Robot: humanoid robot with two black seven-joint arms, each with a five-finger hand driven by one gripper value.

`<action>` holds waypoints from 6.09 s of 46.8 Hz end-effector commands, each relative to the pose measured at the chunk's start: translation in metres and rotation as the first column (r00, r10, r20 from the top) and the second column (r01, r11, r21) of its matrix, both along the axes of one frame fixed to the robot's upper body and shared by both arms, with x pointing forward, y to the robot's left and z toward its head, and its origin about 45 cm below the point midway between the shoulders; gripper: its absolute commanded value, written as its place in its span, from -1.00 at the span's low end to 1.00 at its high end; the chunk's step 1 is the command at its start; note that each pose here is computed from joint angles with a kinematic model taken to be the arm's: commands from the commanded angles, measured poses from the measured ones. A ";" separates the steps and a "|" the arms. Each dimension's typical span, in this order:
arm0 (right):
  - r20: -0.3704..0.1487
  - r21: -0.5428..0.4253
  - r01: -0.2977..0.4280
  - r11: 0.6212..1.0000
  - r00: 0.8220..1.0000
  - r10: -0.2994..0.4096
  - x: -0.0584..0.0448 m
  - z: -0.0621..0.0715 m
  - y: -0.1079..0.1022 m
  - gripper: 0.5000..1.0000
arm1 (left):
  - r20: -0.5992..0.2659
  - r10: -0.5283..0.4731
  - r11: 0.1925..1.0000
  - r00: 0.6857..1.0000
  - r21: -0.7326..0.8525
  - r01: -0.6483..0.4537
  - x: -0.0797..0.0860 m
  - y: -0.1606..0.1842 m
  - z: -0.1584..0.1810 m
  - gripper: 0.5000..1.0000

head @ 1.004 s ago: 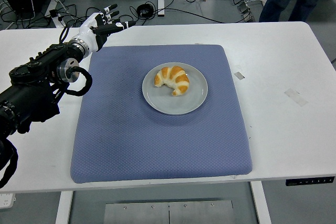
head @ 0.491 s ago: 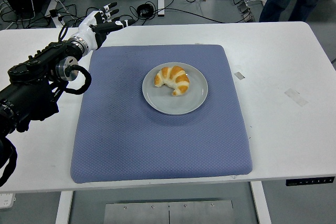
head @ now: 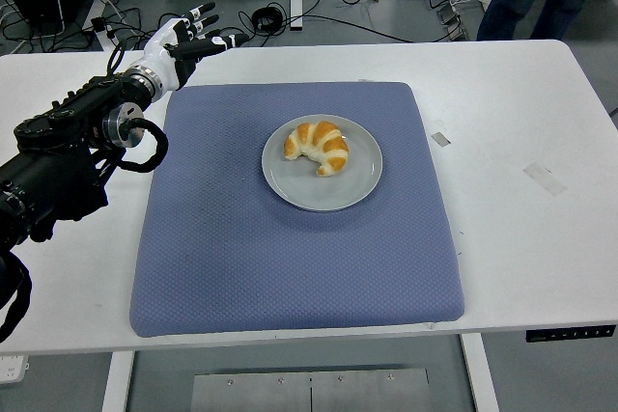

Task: Place the bread on the table

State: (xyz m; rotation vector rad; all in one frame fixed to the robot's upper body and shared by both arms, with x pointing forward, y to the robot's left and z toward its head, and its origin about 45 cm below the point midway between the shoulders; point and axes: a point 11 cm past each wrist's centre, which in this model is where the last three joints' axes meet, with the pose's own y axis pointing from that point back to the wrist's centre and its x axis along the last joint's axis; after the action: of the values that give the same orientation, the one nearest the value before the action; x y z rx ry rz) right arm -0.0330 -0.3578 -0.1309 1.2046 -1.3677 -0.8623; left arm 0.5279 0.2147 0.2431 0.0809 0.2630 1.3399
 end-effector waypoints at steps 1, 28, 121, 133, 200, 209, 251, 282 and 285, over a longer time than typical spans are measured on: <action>0.000 0.001 0.000 1.000 1.000 0.000 0.000 0.000 0.000 1.00 | 0.002 -0.001 1.000 1.000 0.002 0.001 0.000 0.000 0.001 0.92; 0.000 0.000 0.000 1.000 1.000 0.000 0.000 0.000 0.000 1.00 | 0.013 -0.001 1.000 1.000 -0.002 0.001 0.002 -0.001 0.005 0.92; 0.000 0.000 0.000 1.000 1.000 0.000 0.000 0.000 0.000 1.00 | 0.125 -0.594 0.585 0.795 0.745 0.320 -0.009 -0.085 0.065 0.92; 0.000 0.001 0.000 1.000 1.000 0.000 0.000 0.000 0.000 1.00 | 0.207 -0.667 0.632 0.716 0.666 0.396 -0.020 -0.099 0.080 0.92; 0.000 0.001 0.000 1.000 1.000 0.000 0.000 0.000 0.000 1.00 | -0.237 -0.788 0.061 0.567 0.888 0.456 -0.038 -0.119 0.034 0.89; 0.000 0.000 0.000 1.000 1.000 0.000 0.000 0.000 0.000 1.00 | -0.274 -0.773 0.044 0.572 0.876 0.480 -0.043 -0.109 0.012 0.89; 0.000 0.000 0.000 1.000 1.000 0.000 0.000 0.000 0.000 1.00 | -0.236 -0.790 0.052 0.565 0.894 0.446 -0.049 -0.127 -0.001 0.33; 0.000 0.000 0.000 1.000 1.000 0.000 0.000 0.000 0.000 1.00 | -0.192 -0.786 0.052 0.588 0.927 0.372 -0.044 -0.123 0.001 -0.77; 0.000 0.000 0.000 1.000 1.000 0.000 0.000 0.000 0.000 1.00 | -0.194 -0.788 0.049 0.585 0.927 0.373 -0.044 -0.124 0.001 -1.00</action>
State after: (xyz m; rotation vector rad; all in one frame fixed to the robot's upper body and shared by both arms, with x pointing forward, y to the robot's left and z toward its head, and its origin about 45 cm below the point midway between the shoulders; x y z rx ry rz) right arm -0.0330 -0.3579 -0.1309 1.2044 -1.3677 -0.8621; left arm 0.4841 0.0915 0.2444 0.8312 -0.8929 0.4011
